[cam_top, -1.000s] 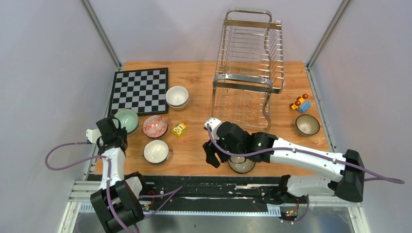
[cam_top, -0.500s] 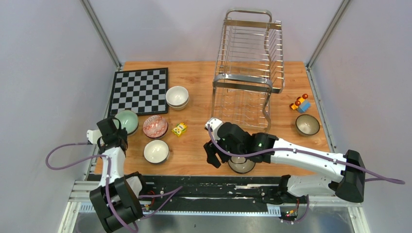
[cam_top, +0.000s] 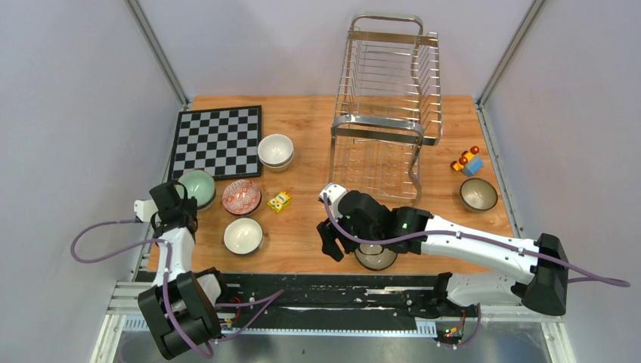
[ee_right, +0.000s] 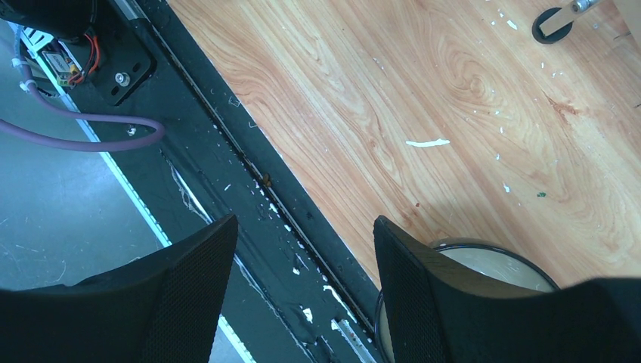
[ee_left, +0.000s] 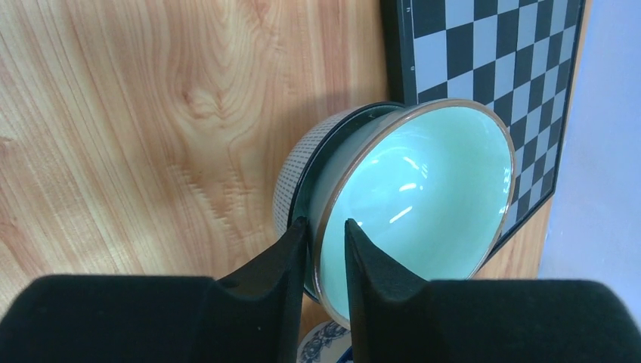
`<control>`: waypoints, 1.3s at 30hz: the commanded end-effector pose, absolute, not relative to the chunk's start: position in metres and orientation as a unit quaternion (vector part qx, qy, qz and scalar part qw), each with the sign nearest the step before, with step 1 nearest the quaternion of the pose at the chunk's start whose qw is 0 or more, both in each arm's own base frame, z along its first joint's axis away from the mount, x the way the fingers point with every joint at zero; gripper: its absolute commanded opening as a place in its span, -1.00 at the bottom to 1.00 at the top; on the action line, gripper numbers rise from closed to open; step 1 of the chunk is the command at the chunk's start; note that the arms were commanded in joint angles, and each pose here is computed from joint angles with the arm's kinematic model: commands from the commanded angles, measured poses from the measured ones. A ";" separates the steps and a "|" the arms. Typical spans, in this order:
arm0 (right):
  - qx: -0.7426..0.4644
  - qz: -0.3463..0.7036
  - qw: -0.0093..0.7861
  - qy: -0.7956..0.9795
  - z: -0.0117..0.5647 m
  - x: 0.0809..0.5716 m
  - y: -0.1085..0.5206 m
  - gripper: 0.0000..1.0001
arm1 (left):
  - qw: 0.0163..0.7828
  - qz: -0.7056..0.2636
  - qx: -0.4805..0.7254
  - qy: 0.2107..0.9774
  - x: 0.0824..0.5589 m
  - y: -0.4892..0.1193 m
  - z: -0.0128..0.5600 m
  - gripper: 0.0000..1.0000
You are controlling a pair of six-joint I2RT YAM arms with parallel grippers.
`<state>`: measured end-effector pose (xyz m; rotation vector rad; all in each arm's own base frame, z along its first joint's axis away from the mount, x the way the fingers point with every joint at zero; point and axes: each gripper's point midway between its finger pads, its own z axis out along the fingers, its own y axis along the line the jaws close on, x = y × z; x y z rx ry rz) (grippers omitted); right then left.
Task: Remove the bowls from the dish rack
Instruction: Place the bowl with the bowl.
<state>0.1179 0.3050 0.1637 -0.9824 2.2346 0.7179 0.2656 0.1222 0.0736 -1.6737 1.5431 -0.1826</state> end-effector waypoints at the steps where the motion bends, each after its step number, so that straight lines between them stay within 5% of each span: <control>1: -0.367 0.264 0.291 0.843 0.160 0.115 0.301 0.40 | 0.437 -0.078 -0.659 0.607 0.271 0.127 0.087 -0.43; 39: -0.371 0.266 0.291 0.841 0.160 0.113 0.300 0.40 | 0.479 -0.043 -0.618 0.622 0.257 0.131 0.142 0.00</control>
